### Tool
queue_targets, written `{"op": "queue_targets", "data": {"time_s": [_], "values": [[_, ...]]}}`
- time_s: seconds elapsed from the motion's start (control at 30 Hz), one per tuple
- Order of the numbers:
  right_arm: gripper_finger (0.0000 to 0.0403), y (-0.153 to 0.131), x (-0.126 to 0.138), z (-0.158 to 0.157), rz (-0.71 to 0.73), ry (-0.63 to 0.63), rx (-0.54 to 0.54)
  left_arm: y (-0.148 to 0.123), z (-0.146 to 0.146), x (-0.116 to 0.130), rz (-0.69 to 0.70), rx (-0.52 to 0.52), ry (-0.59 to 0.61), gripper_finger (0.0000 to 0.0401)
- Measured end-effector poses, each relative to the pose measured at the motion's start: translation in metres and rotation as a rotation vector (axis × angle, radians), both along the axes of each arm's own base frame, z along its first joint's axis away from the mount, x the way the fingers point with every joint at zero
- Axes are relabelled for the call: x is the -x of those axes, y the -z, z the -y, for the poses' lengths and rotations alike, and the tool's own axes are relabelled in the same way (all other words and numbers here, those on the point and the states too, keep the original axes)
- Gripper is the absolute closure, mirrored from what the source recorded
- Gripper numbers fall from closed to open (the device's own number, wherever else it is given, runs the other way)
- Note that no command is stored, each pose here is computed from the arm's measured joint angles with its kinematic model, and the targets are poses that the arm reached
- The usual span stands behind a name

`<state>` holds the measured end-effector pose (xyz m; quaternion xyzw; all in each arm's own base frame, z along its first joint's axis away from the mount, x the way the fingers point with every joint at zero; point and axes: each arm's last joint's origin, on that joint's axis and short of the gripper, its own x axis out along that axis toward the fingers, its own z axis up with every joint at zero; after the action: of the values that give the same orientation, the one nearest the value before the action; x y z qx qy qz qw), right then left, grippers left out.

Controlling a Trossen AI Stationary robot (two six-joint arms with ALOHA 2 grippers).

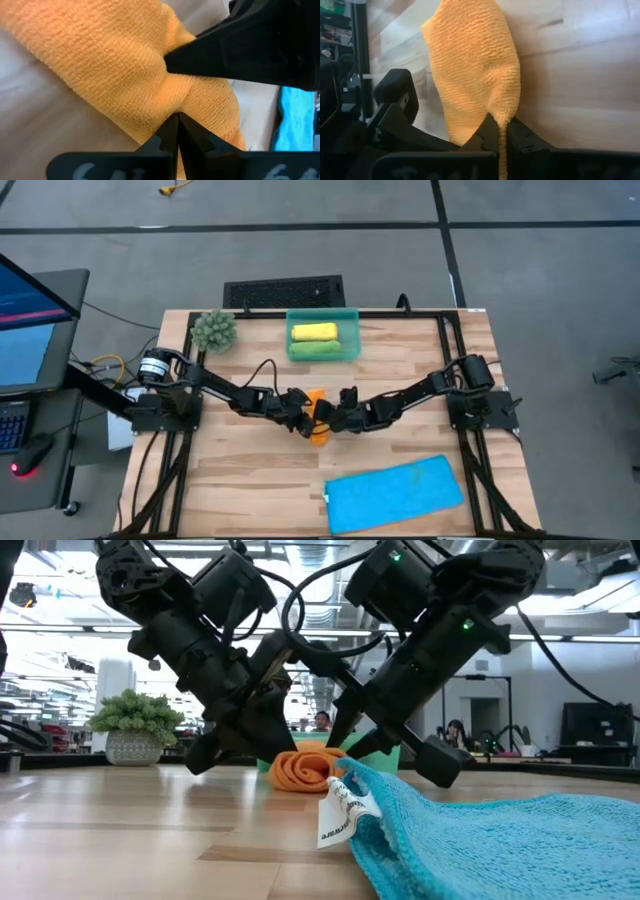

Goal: Roll microfiber towels into tight, uniform cylinder then place into a basket
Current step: Put the rolled orange towel into the blue bin

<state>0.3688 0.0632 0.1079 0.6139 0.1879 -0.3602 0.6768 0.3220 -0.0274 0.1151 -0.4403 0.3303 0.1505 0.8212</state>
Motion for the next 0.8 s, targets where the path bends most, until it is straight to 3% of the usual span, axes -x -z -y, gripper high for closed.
{"op": "queue_targets", "data": {"time_s": [0.07,0.33,0.67,0.8], "values": [[0.0387,0.000,0.000,0.001,-0.005,-0.016,0.018,0.000,-0.001,0.000,-0.002,-0.006,-0.003,0.0401],[0.0387,-0.003,0.000,0.003,-0.019,-0.050,0.049,-0.009,-0.003,0.006,-0.032,-0.070,0.051,0.0401],[0.0384,-0.037,0.002,0.018,0.007,-0.130,0.158,-0.048,-0.009,0.038,-0.146,-0.254,0.078,0.0401],[0.0388,-0.054,0.004,0.030,0.010,-0.163,0.223,-0.072,-0.012,0.053,-0.126,-0.300,0.068,0.0401]]}}
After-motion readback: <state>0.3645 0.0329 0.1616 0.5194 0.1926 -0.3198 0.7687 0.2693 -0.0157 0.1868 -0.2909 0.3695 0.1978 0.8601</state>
